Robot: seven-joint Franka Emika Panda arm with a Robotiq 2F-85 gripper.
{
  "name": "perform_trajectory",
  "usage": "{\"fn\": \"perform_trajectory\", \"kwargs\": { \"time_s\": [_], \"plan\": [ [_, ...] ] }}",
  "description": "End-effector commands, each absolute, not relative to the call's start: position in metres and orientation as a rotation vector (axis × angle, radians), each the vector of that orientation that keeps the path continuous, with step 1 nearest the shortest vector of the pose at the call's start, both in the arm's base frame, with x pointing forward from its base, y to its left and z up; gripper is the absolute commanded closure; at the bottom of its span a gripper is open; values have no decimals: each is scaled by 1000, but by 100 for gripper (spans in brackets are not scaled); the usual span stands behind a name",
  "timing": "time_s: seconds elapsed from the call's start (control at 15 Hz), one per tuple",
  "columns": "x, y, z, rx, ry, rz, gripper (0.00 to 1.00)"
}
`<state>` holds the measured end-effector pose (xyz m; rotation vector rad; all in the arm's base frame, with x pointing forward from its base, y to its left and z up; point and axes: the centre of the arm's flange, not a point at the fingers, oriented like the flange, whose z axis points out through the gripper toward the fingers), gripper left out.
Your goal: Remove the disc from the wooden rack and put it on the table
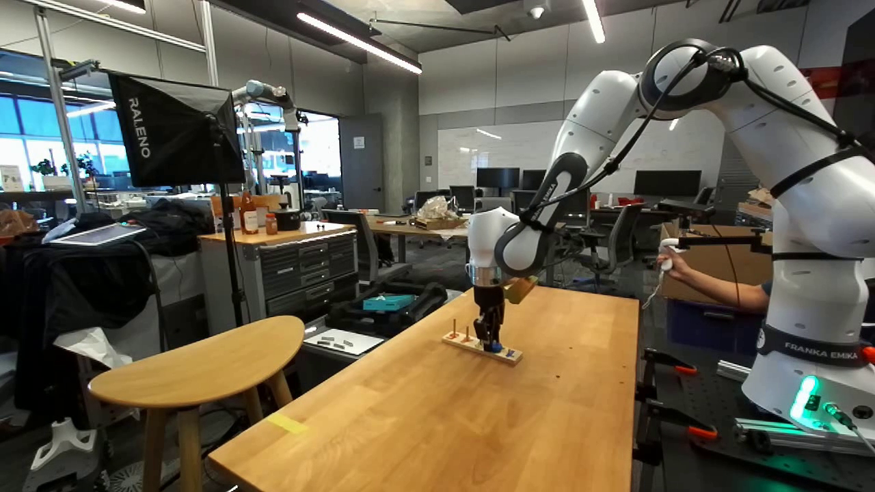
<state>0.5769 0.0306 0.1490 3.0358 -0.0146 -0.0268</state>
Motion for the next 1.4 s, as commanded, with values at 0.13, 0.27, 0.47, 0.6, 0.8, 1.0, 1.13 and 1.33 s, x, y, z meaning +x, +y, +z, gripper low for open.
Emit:
{"fn": "perform_trajectory", "kwargs": {
  "time_s": [0.13, 0.27, 0.47, 0.6, 0.8, 1.0, 1.13, 1.33],
  "plan": [
    [593, 32, 186, 3043, -68, -13, 82],
    [600, 31, 213, 3046, -84, 16, 82],
    [621, 16, 258, 3035, -126, 86, 82],
    [631, -14, 277, 2997, -186, 133, 82],
    [633, -74, 278, 2924, -292, 159, 82],
    [616, -130, 246, 2857, -351, 95, 82],
    [602, -150, 219, 2832, -368, 30, 82],
    [580, -159, 175, 2832, -373, -86, 82]
  ]
}}
